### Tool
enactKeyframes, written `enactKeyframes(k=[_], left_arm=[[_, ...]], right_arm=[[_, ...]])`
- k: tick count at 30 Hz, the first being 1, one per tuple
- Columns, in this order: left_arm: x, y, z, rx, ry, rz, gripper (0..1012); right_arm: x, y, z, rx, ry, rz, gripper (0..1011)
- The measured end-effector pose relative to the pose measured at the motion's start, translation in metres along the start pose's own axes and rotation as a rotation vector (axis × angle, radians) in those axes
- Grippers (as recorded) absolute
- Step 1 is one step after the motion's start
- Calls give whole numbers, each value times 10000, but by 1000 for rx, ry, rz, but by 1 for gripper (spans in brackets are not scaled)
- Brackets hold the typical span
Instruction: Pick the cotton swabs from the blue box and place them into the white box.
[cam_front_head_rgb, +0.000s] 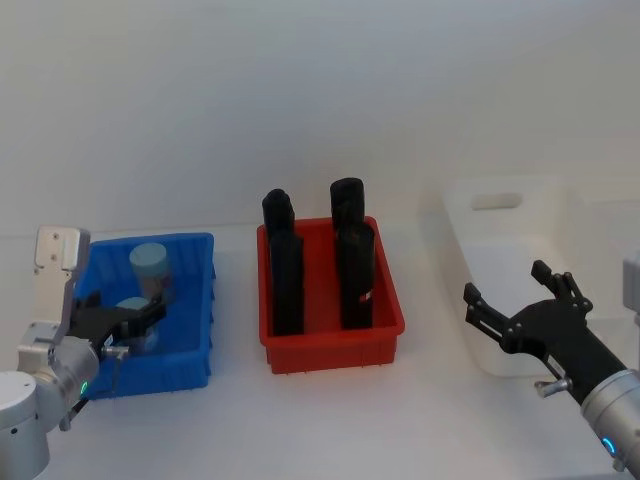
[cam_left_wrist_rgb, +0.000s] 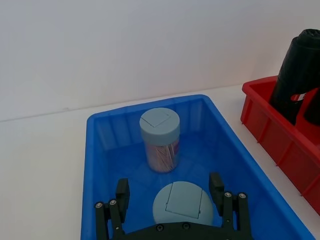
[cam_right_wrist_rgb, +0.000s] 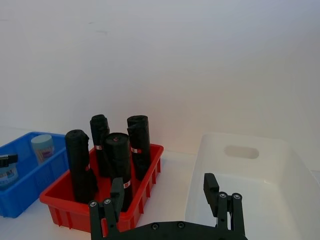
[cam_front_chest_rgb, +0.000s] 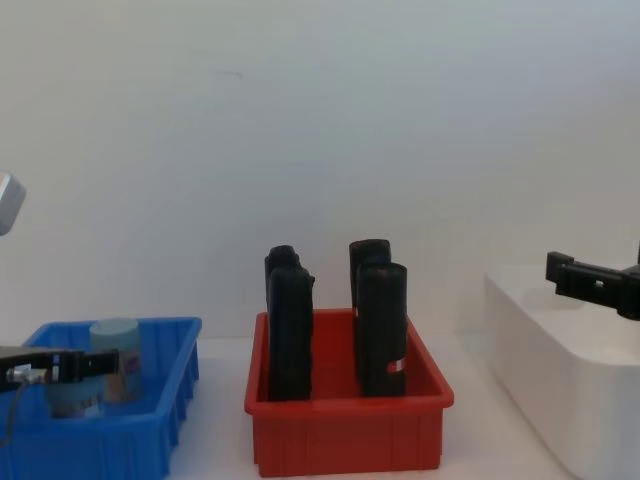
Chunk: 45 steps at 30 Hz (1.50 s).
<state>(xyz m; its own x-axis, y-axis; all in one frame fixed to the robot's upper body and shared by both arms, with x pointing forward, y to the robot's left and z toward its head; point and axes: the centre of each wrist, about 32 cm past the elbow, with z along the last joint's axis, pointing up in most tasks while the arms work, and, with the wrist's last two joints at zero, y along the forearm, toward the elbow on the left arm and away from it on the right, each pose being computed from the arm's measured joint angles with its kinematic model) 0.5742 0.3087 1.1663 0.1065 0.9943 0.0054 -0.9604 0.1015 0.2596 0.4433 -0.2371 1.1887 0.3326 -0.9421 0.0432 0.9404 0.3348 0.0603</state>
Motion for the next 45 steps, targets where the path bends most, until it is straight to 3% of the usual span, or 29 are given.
enactKeyframes(k=[9,16,21,27,34,39,45], left_arm=[[31,-43,-45,11,38,-1,982],[41,-51,-65,13,66,1,838],[44,-41,-79,10,83,4,674],[35,-19,-67,-4,93,0,673],[5,32,19,-42,87,-22,673],[-32,91,146,-81,59,-61,673],[-81,173,340,-121,4,-125,673]], right_arm=[[0,0,0,0,0,0,1002],[0,0,0,0,0,0,1002],[0,0,0,0,0,0,1002],[0,0,0,0,0,0,1002],[0,0,0,0,0,0,1002],[0,0,0,0,0,0,1002],[0,0,0,0,0,0,1002]])
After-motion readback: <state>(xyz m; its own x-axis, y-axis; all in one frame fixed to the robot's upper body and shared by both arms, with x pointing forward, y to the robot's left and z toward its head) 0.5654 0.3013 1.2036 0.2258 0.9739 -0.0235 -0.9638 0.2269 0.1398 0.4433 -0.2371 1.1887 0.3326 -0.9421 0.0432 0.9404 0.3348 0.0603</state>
